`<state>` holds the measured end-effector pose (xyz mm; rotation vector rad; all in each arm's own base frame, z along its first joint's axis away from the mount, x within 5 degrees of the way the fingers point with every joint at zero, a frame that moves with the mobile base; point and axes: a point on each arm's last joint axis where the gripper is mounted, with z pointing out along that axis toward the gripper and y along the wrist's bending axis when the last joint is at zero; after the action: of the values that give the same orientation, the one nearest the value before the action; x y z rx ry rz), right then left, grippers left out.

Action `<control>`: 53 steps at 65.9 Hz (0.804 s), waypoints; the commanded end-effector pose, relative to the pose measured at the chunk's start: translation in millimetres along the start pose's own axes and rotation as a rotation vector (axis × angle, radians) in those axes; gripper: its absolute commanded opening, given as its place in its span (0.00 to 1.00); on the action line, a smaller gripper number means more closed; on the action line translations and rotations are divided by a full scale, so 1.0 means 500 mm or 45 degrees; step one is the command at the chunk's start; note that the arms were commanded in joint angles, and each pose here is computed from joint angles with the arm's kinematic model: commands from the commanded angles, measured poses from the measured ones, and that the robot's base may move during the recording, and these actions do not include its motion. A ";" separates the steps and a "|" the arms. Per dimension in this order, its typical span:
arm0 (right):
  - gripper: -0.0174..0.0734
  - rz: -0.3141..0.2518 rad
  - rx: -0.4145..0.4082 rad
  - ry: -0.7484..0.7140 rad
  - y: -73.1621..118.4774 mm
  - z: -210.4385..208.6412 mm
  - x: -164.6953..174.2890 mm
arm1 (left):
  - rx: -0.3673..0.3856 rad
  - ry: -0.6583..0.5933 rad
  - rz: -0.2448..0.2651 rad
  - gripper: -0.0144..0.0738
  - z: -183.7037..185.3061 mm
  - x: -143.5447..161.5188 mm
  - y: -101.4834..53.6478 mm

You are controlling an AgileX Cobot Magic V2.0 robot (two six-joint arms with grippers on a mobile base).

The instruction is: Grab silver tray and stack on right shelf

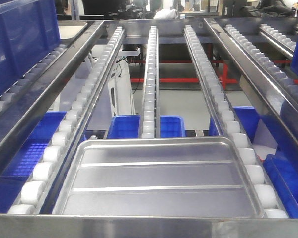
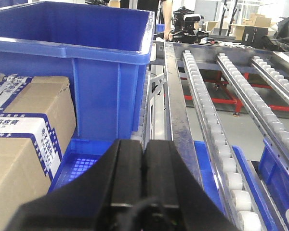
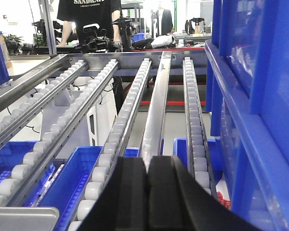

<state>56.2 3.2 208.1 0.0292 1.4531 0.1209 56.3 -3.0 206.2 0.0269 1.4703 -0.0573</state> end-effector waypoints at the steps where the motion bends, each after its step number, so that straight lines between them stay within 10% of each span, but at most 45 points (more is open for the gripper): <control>1: 0.25 -0.015 -0.024 -0.131 0.004 -0.004 -0.018 | 0.001 -0.085 -0.015 0.06 -0.001 0.000 0.000; 53: 0.25 -0.015 -0.026 -0.140 0.004 -0.004 -0.019 | 0.002 -0.102 -0.006 0.06 -0.001 -0.002 0.000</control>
<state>56.2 3.2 208.1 0.0292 1.4531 0.1209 56.3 -3.0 206.5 0.0268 1.4665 -0.0573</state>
